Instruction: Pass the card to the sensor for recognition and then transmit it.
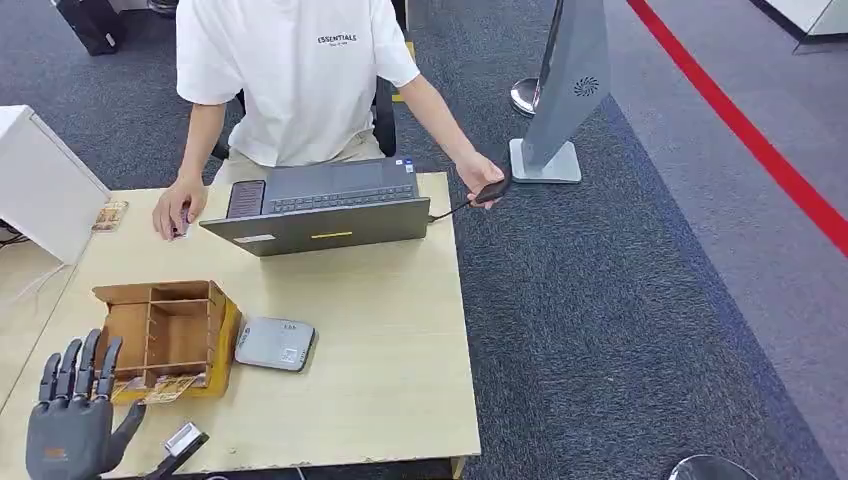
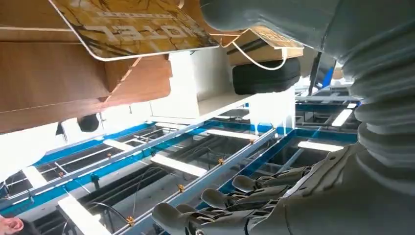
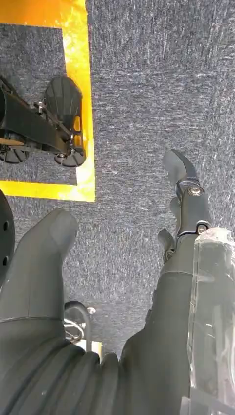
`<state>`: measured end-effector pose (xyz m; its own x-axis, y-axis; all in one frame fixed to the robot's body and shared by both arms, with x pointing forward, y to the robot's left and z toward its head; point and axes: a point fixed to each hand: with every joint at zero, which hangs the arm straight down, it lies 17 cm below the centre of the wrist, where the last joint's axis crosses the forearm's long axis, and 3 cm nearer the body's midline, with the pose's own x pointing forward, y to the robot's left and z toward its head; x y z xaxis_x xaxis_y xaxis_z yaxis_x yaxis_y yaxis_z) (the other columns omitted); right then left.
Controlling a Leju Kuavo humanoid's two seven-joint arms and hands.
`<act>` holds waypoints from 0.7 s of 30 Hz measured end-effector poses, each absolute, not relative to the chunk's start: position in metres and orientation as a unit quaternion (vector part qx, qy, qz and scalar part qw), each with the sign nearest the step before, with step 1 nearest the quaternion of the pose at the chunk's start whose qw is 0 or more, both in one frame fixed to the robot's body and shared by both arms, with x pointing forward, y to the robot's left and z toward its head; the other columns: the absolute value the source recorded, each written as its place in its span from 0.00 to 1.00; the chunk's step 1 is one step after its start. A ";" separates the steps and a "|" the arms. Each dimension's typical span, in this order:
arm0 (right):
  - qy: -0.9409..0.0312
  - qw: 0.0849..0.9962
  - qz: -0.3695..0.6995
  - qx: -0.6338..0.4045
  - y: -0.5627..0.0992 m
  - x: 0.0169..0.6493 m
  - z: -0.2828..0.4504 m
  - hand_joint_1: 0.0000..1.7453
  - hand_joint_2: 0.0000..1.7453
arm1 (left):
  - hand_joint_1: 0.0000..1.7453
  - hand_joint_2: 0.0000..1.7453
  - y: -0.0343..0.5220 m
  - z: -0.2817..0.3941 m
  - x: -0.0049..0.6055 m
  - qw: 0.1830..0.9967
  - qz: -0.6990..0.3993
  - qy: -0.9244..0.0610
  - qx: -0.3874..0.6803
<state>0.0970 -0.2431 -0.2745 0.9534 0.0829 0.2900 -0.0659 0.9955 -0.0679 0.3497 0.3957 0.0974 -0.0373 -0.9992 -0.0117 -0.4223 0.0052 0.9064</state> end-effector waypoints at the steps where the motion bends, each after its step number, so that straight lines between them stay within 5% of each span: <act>1: -0.148 0.988 0.038 -0.029 -0.243 0.097 -0.274 0.00 1.00 | 0.00 1.00 0.396 0.097 0.350 0.370 -0.391 -0.605 0.587; 21: -0.149 0.987 0.041 -0.029 -0.243 0.098 -0.274 0.00 1.00 | 0.00 1.00 0.395 0.090 0.349 0.376 -0.395 -0.603 0.582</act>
<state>0.0981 -0.2432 -0.2743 0.9519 0.0906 0.2925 -0.0732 0.9949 -0.0699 0.3492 0.3948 0.0900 -0.0397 -0.9992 -0.0065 -0.4052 0.0102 0.9142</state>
